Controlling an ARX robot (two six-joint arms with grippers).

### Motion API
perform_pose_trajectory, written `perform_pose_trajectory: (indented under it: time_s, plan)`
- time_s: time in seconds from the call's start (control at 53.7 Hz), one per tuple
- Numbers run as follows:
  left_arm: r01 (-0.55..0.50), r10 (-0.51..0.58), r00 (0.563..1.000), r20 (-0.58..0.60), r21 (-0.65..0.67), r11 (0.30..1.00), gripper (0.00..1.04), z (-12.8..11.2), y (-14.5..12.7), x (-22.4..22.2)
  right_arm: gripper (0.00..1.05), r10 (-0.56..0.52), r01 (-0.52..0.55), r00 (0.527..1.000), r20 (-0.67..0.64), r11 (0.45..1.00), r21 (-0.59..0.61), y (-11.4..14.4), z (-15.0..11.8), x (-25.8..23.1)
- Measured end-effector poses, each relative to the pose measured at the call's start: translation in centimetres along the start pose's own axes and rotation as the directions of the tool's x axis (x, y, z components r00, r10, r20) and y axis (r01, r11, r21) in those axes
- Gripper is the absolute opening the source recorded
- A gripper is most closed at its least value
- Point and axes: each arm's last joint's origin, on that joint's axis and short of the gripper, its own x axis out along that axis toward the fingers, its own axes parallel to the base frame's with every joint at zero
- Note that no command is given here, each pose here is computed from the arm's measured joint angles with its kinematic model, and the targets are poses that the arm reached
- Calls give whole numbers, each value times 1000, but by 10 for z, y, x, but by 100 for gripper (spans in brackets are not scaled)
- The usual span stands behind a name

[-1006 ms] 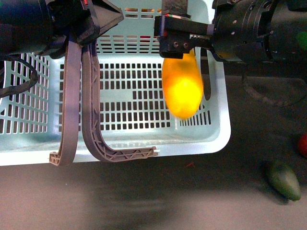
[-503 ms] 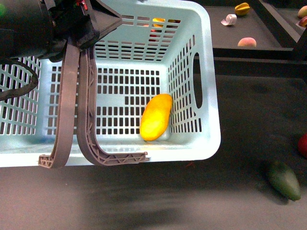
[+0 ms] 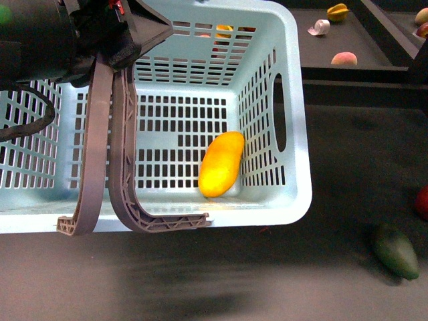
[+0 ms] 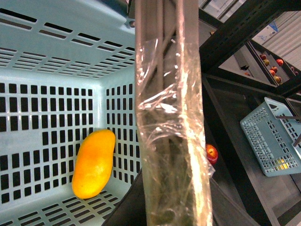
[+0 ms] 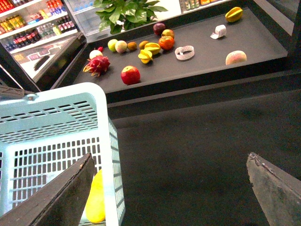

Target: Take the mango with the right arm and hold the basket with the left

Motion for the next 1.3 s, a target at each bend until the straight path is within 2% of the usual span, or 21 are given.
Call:
perform_pose_trajectory:
  time_s: [0.075,0.112,0.149,0.242,0.391,0.54,0.652,0.801,1.304]
  plan:
    - [-2,2,1000,1,-1,1000,10,0,0,0,96,-7,7,1000,5,1000,-5,0,0,0]
    - [-1,1,1000,1,-1,1000,10,0,0,0,92,-37,39,998,52,998,-40,-1,-2,0]
    - [-1,1,1000,1,-1,1000,10,0,0,0,85,-71,83,989,133,993,-87,-3,-4,-4]
    - [0,0,1000,1,0,1000,10,0,0,0,71,-79,119,974,211,976,-180,-5,-7,-13]
    - [0,0,1000,-1,-1,1000,10,0,0,0,47,-65,118,974,219,963,-240,-11,-13,-28]
    - [2,-2,1000,-2,-1,1000,10,0,0,0,24,-83,139,971,222,958,-249,-19,-17,-40]
    - [0,0,1000,-1,0,1000,10,0,0,0,1,-76,139,968,241,957,-256,-20,-25,-49]
    - [0,0,1000,-1,0,1000,10,0,0,0,2,-85,140,973,214,956,-258,-21,-34,-56]
    - [-1,1,1000,-1,-2,1000,10,0,0,0,2,-74,137,969,237,956,-259,-18,-34,-81]
